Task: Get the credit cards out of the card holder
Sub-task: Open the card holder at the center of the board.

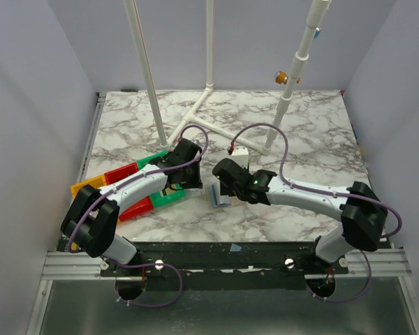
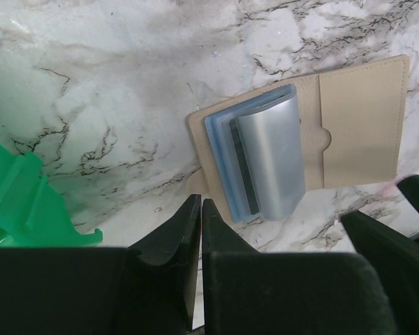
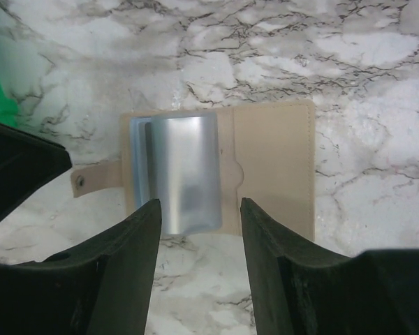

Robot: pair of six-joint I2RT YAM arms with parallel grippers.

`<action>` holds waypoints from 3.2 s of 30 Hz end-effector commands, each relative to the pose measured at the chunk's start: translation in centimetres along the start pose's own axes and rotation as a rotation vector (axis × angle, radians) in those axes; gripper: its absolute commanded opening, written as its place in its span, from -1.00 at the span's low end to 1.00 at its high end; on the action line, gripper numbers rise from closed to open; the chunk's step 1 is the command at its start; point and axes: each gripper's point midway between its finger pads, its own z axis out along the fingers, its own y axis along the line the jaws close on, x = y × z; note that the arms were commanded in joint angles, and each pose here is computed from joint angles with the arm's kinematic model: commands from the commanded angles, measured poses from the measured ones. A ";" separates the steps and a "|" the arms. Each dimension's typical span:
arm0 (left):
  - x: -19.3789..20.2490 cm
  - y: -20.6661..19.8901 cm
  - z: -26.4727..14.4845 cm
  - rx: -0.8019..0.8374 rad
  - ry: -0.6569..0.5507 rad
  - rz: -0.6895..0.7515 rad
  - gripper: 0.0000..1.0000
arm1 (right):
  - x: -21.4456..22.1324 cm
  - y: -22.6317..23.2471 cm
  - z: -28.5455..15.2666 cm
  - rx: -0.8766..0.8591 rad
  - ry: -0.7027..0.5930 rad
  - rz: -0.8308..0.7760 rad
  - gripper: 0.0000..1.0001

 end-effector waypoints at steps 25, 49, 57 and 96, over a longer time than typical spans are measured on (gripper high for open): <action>-0.9 0.6 -0.9 0.009 -0.016 -0.007 -0.90 | 5.1 0.4 6.3 0.096 0.100 -0.196 -0.02; 1.0 -4.2 0.0 0.106 0.069 0.064 -0.89 | 7.5 -4.2 2.6 0.087 0.106 0.037 -0.15; 1.9 -8.0 1.4 0.183 0.134 0.087 -0.90 | 6.6 -5.8 1.6 0.140 0.064 0.055 -0.13; 1.2 -3.3 3.0 0.105 0.115 0.021 -0.90 | 5.6 0.8 2.6 -0.060 0.148 0.106 -0.49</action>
